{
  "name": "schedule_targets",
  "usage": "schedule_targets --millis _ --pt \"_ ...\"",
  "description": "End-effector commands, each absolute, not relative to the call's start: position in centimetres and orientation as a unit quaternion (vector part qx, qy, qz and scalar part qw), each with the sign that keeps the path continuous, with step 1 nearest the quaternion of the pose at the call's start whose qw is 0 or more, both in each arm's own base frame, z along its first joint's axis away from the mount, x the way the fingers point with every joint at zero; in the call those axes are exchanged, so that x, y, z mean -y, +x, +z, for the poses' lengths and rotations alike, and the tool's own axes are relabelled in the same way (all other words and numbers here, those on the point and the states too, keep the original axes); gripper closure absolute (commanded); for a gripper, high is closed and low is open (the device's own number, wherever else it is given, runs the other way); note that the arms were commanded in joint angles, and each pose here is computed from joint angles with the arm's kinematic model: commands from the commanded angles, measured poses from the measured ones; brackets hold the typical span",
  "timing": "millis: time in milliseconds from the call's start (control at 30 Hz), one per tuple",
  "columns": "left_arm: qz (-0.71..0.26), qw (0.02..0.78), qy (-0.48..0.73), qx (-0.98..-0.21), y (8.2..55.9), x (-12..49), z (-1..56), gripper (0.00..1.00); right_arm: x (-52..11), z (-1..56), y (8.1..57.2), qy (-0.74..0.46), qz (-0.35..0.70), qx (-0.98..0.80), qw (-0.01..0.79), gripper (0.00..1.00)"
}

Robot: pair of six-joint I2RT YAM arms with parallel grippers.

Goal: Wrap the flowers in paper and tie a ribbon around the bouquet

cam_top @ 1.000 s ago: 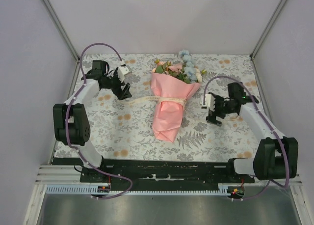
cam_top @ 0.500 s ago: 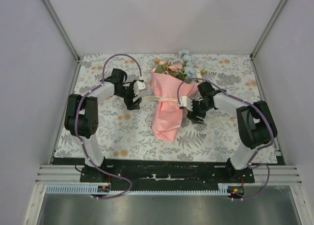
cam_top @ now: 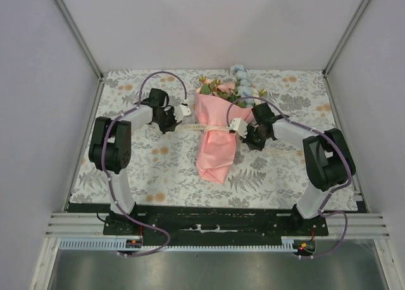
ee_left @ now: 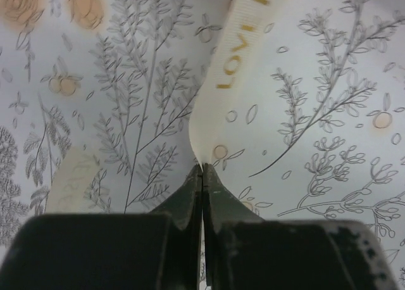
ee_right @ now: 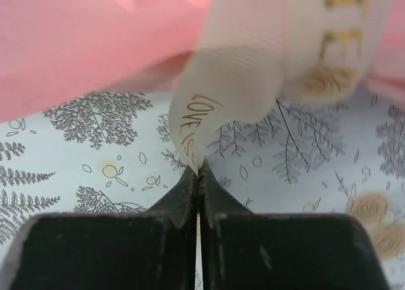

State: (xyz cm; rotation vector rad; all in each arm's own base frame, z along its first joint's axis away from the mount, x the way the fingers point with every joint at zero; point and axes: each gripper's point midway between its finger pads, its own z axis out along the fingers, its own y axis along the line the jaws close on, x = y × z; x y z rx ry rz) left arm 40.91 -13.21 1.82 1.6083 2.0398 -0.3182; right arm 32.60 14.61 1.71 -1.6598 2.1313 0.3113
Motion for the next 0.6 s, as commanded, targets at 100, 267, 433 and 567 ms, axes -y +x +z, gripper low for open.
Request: schedule_targets --millis 100,267,433,567 --pt "-0.077 0.371 0.308 -0.873 44.5 9.7 6.3 0.98 -12.3 5.1 33.9 -0.404 0.061 -0.873 0.268 1.00" --pt "-0.113 0.393 0.211 -0.888 43.3 10.3 7.6 0.98 -12.7 5.9 32.8 -0.328 0.086 -0.900 0.273 1.00" --pt "-0.198 0.372 0.426 -0.801 39.3 14.1 6.8 0.98 -13.0 5.6 32.8 -0.342 0.095 -0.897 0.262 1.00" --pt "-0.203 0.372 0.538 -0.729 38.9 15.1 6.7 0.65 -13.4 5.3 33.2 -0.360 0.099 -0.891 0.259 1.00"
